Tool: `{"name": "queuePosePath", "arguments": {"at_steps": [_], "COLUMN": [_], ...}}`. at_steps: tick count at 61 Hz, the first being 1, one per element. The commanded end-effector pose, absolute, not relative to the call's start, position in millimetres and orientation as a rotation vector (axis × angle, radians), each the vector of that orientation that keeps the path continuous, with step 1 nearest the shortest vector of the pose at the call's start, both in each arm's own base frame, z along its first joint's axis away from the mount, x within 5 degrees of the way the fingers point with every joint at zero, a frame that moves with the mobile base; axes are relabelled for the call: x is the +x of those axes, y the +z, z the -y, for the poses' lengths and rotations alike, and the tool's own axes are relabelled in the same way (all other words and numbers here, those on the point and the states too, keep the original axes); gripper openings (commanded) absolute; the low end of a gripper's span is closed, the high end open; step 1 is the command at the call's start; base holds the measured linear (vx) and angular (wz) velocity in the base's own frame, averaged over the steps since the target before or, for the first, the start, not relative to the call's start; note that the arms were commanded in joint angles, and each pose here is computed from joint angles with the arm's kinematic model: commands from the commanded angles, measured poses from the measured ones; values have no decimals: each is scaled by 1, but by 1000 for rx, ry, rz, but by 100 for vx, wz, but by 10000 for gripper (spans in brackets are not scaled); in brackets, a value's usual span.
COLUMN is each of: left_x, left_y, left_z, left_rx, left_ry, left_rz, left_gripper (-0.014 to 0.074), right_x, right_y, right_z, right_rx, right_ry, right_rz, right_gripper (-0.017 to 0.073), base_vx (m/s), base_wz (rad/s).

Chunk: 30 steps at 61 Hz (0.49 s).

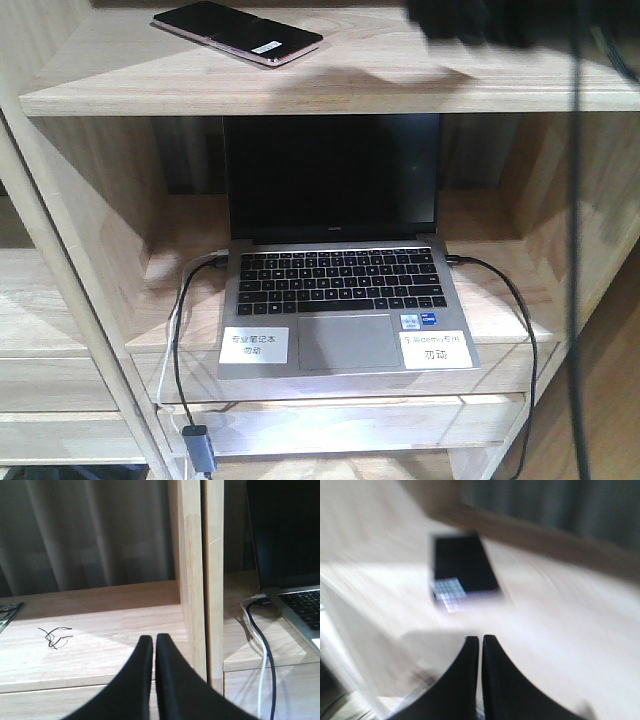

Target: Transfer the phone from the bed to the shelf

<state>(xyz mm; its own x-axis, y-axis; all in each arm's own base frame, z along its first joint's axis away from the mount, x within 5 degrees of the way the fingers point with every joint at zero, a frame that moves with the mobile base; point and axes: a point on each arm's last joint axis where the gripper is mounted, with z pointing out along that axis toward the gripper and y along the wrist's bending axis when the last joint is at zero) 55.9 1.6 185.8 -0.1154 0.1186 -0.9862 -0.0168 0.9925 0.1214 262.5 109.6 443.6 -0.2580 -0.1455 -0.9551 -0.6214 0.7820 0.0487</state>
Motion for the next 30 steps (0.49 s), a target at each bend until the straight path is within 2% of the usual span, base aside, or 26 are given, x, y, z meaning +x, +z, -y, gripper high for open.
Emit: {"name": "queuePosePath", "arguments": {"at_steps": [1, 16, 30], "left_x": [55, 55, 55], "left_y": [200, 200, 200], "left_z": [-2, -2, -2], "left_rx": [57, 57, 57], "left_ry": [112, 112, 112], "left_rz": [-1583, -1583, -1583], "left_gripper": [1, 1, 1], "right_x": [232, 165, 106], "right_y": [453, 413, 376], "right_z": [-92, -66, -50], "right_rx": [-467, -380, -371], "right_ry": [455, 401, 396], "right_rz": [-1679, -1635, -1588], "right_gripper": [-6, -6, -6], "base_vx": [0, 0, 0], "base_wz": [0, 0, 0]}}
